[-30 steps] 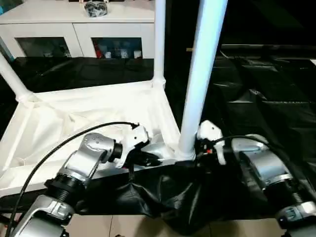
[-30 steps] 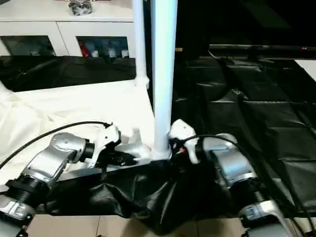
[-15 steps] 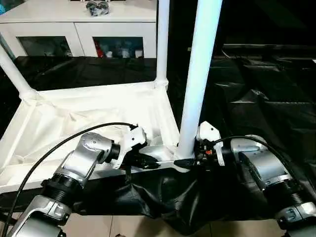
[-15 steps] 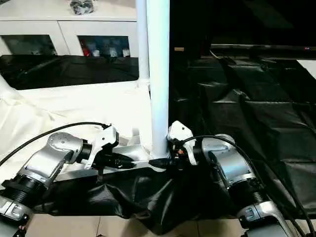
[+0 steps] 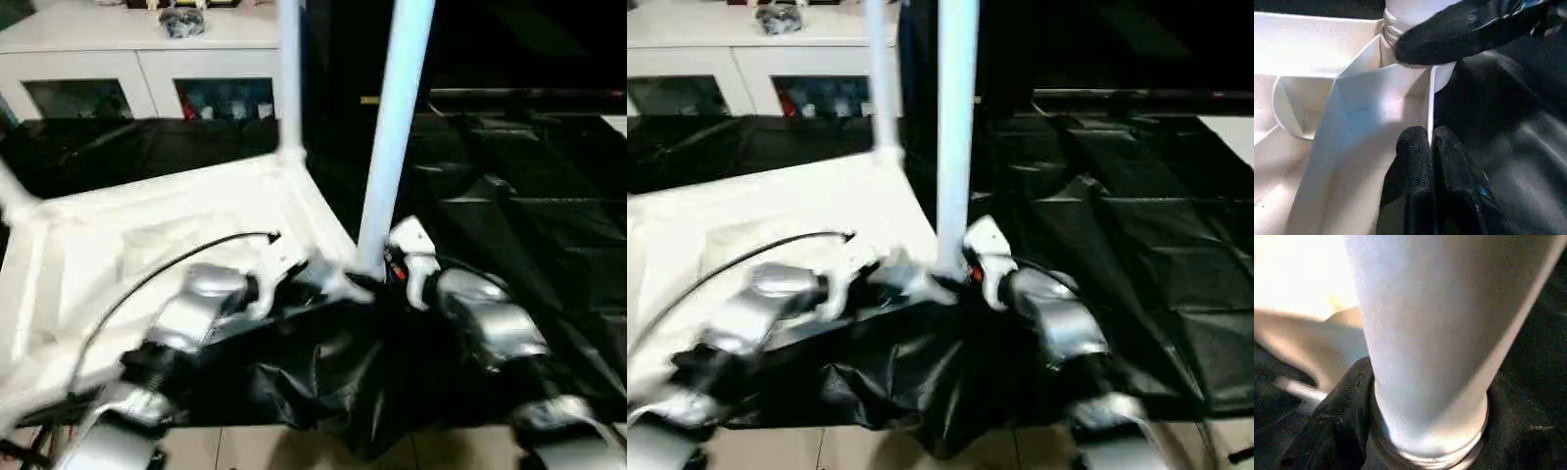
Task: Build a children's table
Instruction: Rotate leg to tighten
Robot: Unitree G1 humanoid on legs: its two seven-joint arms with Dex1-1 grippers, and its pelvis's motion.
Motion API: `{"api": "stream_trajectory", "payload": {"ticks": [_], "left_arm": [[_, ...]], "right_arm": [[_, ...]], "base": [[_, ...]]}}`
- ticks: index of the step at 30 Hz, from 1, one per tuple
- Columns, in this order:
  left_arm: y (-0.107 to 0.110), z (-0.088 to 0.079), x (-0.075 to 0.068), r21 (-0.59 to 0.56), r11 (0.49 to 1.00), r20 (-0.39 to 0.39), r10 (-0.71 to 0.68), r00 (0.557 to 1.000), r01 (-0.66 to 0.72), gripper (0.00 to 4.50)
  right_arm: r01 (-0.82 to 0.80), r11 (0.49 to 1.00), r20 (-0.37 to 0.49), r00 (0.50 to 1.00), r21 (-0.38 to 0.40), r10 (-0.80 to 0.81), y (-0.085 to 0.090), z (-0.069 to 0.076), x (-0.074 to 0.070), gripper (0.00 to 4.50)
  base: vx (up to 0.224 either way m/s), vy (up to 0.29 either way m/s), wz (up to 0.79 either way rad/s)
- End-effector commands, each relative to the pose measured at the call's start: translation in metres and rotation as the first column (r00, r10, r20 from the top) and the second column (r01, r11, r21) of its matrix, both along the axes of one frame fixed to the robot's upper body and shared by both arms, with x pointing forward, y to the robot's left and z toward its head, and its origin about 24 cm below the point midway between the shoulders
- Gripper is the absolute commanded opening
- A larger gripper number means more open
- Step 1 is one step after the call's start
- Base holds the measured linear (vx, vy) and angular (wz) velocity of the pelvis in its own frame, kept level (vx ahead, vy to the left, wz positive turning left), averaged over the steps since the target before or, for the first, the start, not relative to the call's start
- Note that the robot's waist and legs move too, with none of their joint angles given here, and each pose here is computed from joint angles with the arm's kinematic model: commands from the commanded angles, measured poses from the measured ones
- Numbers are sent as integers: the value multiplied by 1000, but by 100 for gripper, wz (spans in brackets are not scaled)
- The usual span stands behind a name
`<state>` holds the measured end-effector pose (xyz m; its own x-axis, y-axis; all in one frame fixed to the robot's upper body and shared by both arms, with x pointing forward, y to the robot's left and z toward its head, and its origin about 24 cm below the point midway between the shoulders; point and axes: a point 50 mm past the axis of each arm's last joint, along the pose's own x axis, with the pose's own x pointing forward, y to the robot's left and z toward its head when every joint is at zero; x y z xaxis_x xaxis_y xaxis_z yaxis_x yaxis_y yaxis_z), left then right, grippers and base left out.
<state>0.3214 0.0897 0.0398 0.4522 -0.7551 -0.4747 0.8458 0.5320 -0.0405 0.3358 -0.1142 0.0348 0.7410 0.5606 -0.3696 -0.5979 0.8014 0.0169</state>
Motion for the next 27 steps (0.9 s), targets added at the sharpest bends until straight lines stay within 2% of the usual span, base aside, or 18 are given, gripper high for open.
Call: {"api": "stream_trajectory", "payload": {"ticks": [1, 4, 7, 9, 10, 13, 17, 18, 21, 24, 27], "left_arm": [[-30, 14, 3, -87, 996, 52, -6, 999, 10, 0], [-32, 13, 0, -90, 995, 55, -47, 997, 52, 0], [-30, 13, -2, -89, 994, 56, -66, 996, 70, 0], [-27, 13, -3, -95, 992, 54, -82, 995, 87, 0], [-22, 13, -5, -84, 989, 54, -115, 992, 119, 0], [-16, 13, -8, -63, 984, 57, -164, 985, 167, 0], [-6, 14, -13, -65, 966, 43, -246, 968, 249, 0], [-6, 14, -13, -65, 966, 43, -246, 968, 249, 0], [5, 17, -23, -86, 924, 19, -373, 928, 373, 0], [12, 18, -29, -88, 896, -13, -437, 899, 435, 0], [17, 18, -31, -77, 886, -34, -461, 887, 457, 0]], "right_arm": [[-77, 997, -83, 994, -15, 76, 33, -23, -15, 328], [-92, 993, -89, 991, 76, 99, 38, -18, -14, 349], [-106, 990, -86, 990, 96, 115, 37, -15, -13, 387], [-126, 989, -54, 990, 76, 131, 34, -12, -12, 391], [-176, 984, -1, 984, 25, 176, 30, -8, -11, 424], [-250, 968, 18, 968, 6, 250, 25, -5, -13, 424], [-426, 905, 32, 904, -11, 426, 14, 3, -23, 424], [-426, 905, 32, 904, -11, 426, 14, 3, -23, 424], [-546, 837, -12, 838, -22, 546, 1, 6, -33, 424], [-611, 791, -38, 792, -27, 610, -6, 7, -39, 424], [-643, 765, -45, 766, -28, 642, -9, 8, -42, 424]], "base": [[0, 0, 0], [0, 0, 0], [0, 0, 0], [0, 0, 0], [0, 0, 0], [0, 0, 0], [0, 0, 0], [0, 0, 0], [0, 0, 0], [0, 0, 0], [0, 0, 0]]}}
